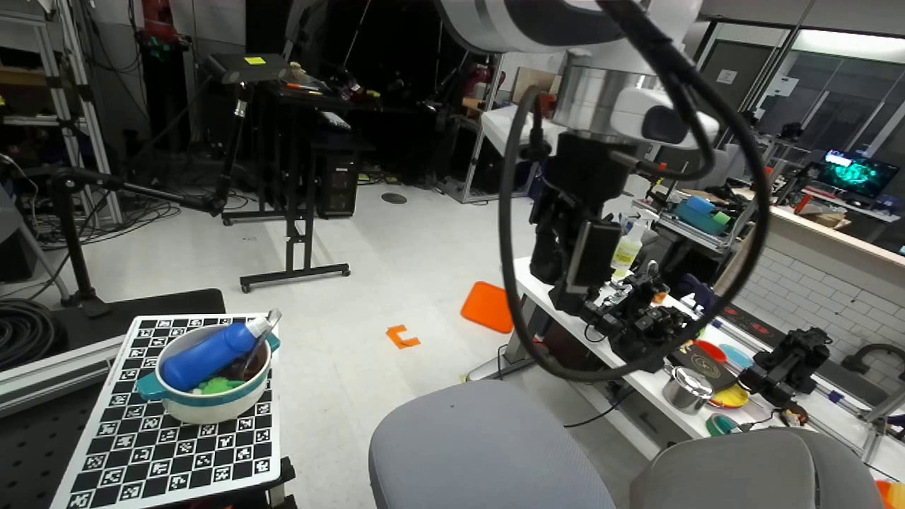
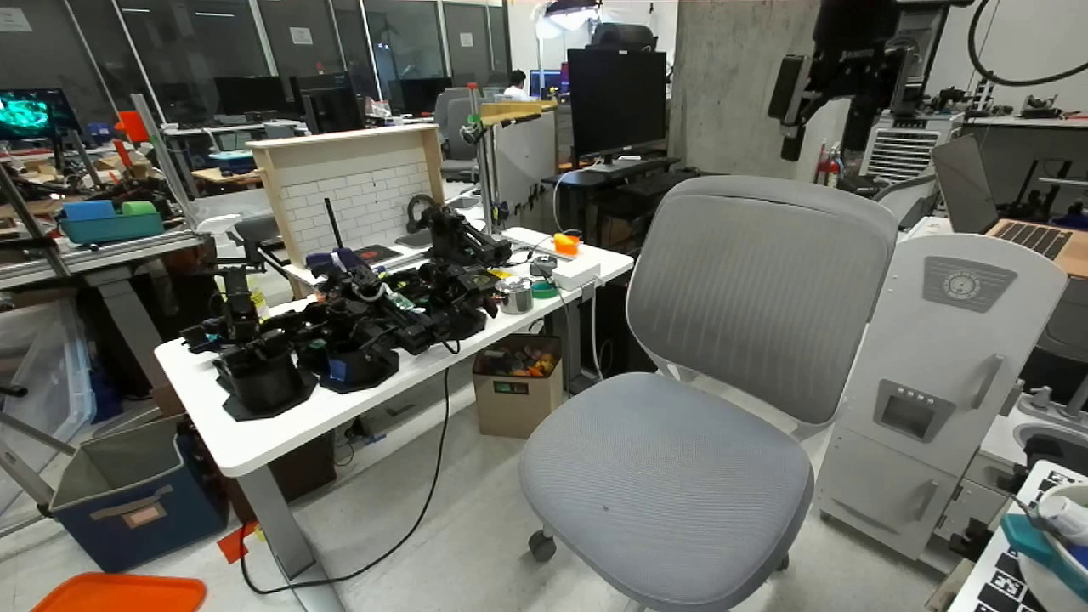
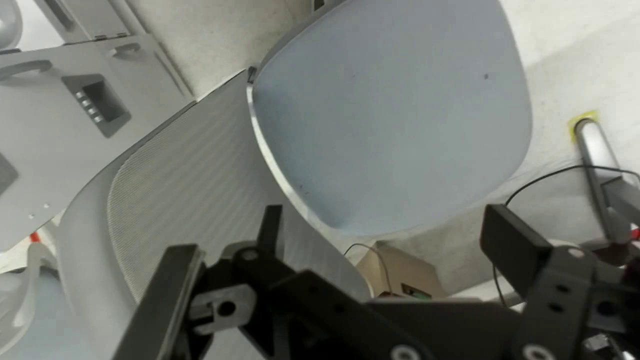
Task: Rotate the grey chair.
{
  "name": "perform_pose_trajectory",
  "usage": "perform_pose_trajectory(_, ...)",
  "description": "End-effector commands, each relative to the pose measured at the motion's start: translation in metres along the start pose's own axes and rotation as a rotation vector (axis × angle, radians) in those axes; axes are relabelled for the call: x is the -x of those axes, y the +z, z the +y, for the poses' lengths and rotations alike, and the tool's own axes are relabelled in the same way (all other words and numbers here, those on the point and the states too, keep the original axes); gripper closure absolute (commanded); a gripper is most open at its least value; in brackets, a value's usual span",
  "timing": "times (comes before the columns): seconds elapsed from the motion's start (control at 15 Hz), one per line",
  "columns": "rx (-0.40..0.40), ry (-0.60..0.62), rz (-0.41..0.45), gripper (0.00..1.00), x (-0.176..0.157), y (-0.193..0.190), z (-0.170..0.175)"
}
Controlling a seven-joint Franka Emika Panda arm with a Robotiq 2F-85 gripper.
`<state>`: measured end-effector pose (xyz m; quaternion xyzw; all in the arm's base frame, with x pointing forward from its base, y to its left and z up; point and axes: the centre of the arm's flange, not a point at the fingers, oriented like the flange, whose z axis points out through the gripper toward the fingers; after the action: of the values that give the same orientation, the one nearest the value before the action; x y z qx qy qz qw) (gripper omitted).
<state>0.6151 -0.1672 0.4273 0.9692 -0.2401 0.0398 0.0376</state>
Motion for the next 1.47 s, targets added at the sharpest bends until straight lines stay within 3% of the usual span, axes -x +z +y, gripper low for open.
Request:
perform_pose_trajectory(0.0,-0.072,-0.072,-0.046,0.00,0.051,-0.006,-0.022)
perform_pose_trajectory(0.2,-0.066,-0.115,-0.051,0.00,0.079,-0.003,-0.046)
perform_pose_trajectory(0.27,-0.046,-0.091,-0.056,0.00,0.051,0.003,-0.040)
perform_pose_trajectory(0.47,-0.049,-0.118,-0.068,0.00,0.068,0.002,-0.052)
perform_pose_trajectory(1.4,-0.049,-0.115,-0.069,0.00,0.069,0.002,-0.050)
